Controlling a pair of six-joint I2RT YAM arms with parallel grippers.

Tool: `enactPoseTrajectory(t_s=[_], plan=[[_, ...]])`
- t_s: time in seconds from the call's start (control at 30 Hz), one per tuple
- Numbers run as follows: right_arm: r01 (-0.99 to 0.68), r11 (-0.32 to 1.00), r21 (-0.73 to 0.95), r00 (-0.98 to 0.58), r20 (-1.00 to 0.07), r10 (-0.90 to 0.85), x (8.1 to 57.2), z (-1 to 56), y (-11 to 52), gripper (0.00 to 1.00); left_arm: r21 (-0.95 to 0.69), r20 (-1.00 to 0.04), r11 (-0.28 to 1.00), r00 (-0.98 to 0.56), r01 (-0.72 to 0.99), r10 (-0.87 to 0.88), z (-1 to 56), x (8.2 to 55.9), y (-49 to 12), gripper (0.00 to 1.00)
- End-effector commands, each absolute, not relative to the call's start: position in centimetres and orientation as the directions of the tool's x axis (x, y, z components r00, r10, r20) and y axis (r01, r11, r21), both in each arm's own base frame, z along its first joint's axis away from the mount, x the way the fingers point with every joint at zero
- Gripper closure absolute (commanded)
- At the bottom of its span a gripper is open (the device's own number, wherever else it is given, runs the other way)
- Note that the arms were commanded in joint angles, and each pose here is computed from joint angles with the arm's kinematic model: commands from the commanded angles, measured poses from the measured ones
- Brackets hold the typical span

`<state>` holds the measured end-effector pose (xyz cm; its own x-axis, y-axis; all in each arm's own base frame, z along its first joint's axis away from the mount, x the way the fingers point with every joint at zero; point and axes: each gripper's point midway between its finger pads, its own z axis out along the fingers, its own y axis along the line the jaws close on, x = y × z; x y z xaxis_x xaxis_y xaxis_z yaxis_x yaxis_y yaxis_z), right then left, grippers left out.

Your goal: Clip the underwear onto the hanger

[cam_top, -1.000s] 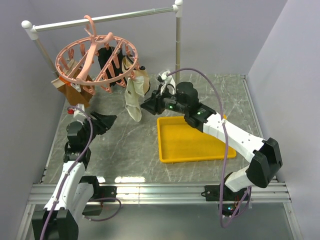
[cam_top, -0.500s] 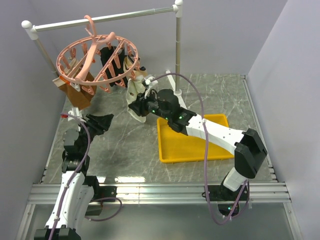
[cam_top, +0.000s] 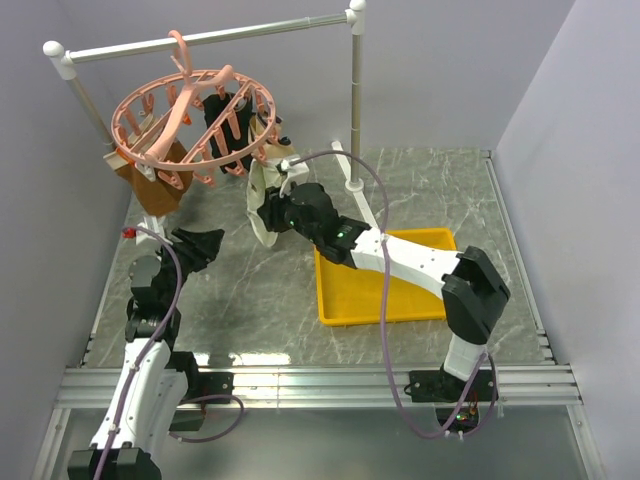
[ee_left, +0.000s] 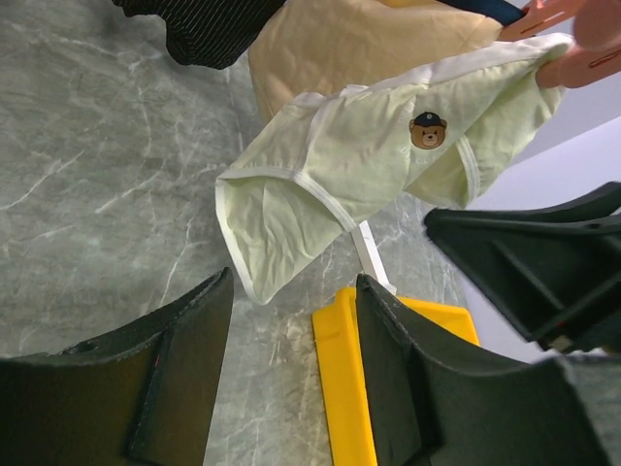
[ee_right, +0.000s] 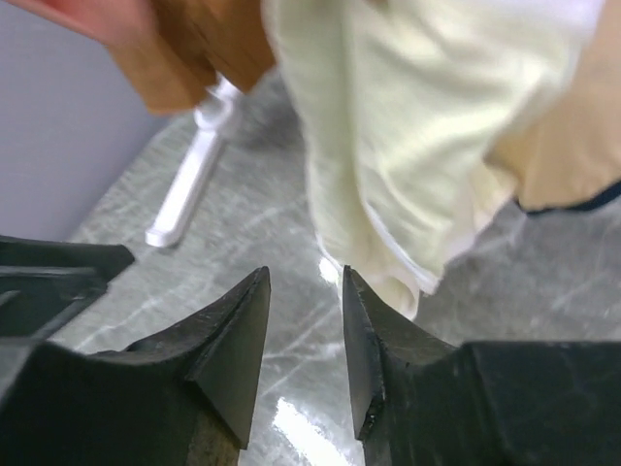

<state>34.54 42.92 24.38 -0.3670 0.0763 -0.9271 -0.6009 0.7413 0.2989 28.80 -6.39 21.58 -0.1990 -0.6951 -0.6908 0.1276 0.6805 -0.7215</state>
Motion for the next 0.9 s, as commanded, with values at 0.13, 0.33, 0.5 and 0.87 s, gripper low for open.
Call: enactPoseTrajectory(t_s=[0.13,0.33,0.5,0.87], plan=[[-0.528,0.753,0.393,-0.405,-0.896,0.184,36.0,24.8,44.1,0.53,-0.735,-0.678,0.661,-0.163,0.153,-0.716,22.7,29.6,-6.2,0.40],[-0.481,0.772,0.414,-0.421,-0.882,0.210,37.2,23.7,44.8,0.53,-0.750,-0.661,0.643,-0.186,0.154,-0.727,22.1,29.9,-6.6,0.35],[-0.519,0.750,0.410,-0.430,-0.884,0.186,37.0,23.0,44.9,0.89,-0.772,-0.635,0.617,-0.205,0.152,-0.744,21.7,30.4,-6.8,0.34],[-0.813,0.444,0.377,-0.356,-0.925,0.134,32.9,30.0,44.0,1.00,-0.829,-0.559,0.537,-0.253,0.155,-0.790,21.1,31.7,-7.7,0.34]])
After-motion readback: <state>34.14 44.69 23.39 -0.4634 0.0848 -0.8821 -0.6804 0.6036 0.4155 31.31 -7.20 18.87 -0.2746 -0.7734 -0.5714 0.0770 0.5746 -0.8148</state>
